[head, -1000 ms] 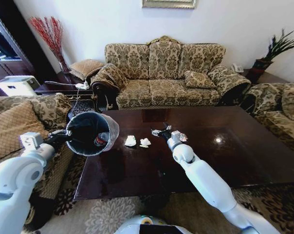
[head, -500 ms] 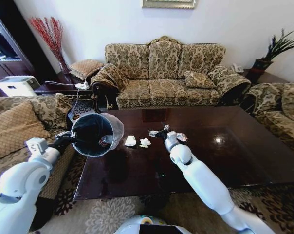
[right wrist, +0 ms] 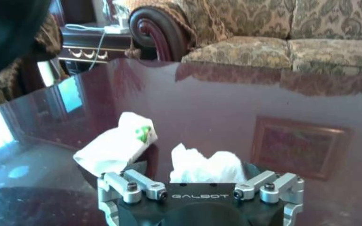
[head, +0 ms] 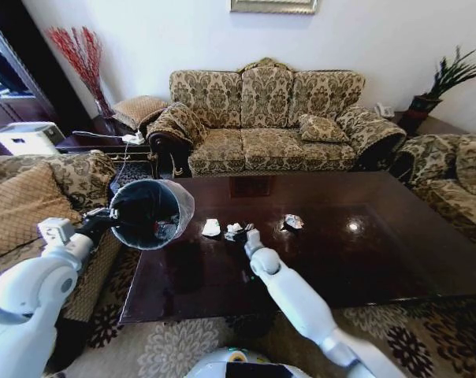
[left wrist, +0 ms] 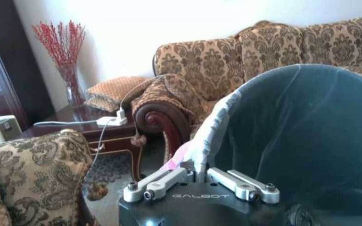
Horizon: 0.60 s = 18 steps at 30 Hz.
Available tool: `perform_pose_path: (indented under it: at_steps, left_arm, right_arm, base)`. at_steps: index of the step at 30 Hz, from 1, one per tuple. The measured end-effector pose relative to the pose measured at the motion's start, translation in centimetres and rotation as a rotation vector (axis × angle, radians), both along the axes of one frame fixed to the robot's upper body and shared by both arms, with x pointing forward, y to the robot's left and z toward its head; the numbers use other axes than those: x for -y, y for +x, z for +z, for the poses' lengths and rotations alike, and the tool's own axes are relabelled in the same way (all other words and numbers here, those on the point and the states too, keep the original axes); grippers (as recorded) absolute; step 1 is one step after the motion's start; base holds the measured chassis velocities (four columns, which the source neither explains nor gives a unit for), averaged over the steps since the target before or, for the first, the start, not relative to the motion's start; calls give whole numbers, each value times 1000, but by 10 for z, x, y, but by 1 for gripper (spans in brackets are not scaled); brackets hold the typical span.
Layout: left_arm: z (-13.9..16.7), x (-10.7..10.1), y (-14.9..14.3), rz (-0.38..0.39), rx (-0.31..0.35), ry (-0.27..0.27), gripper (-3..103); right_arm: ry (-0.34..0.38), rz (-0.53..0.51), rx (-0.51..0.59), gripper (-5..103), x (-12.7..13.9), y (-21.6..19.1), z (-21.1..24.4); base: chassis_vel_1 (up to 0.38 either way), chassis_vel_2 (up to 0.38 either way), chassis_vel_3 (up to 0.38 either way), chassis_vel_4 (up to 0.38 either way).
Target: Move to the front of the table and place the trash on the table into the trash bin.
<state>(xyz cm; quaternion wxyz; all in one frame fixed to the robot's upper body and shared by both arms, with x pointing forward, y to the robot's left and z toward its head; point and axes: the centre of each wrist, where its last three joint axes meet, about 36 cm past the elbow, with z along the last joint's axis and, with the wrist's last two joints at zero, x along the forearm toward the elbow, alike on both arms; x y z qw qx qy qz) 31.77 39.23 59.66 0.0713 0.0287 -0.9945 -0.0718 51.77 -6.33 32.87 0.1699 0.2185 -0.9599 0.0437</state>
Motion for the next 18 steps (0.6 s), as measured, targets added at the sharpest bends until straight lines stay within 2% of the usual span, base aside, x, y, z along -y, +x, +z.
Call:
perform_pose_path:
  at_steps: [2, 5, 6, 8, 10, 11, 18]
  left_arm:
    - [1, 1, -1, -3, 2, 3, 0]
    - [2, 1, -1, -3, 3, 5, 0]
    - [2, 1, -1, -3, 3, 5, 0]
    - [2, 1, -1, -3, 2, 5, 0]
    - [0, 1, -1, -3, -1, 3, 0]
    - [0, 1, -1, -3, -1, 3, 0]
    - [-2, 1, -3, -19, -12, 10, 0]
  right_arm:
    - [-2, -12, -10, 95, -1, 5, -7]
    - [-4, -11, -14, 90, 0, 7, -9]
    - [-4, -9, -15, 83, 2, 9, -11]
    - [-5, -10, -15, 83, 4, 10, -11]
    - [-1, -12, -15, 75, 6, 13, -14]
    - [-1, -12, -15, 75, 6, 13, -14]
    - [1, -8, -15, 55, 12, 17, -17]
  base:
    - [0, 0, 0, 0]
    - [0, 0, 0, 0]
    - [0, 0, 0, 0]
    - [0, 0, 0, 0]
    - [0, 0, 0, 0]
    - [0, 0, 0, 0]
    - [0, 0, 0, 0]
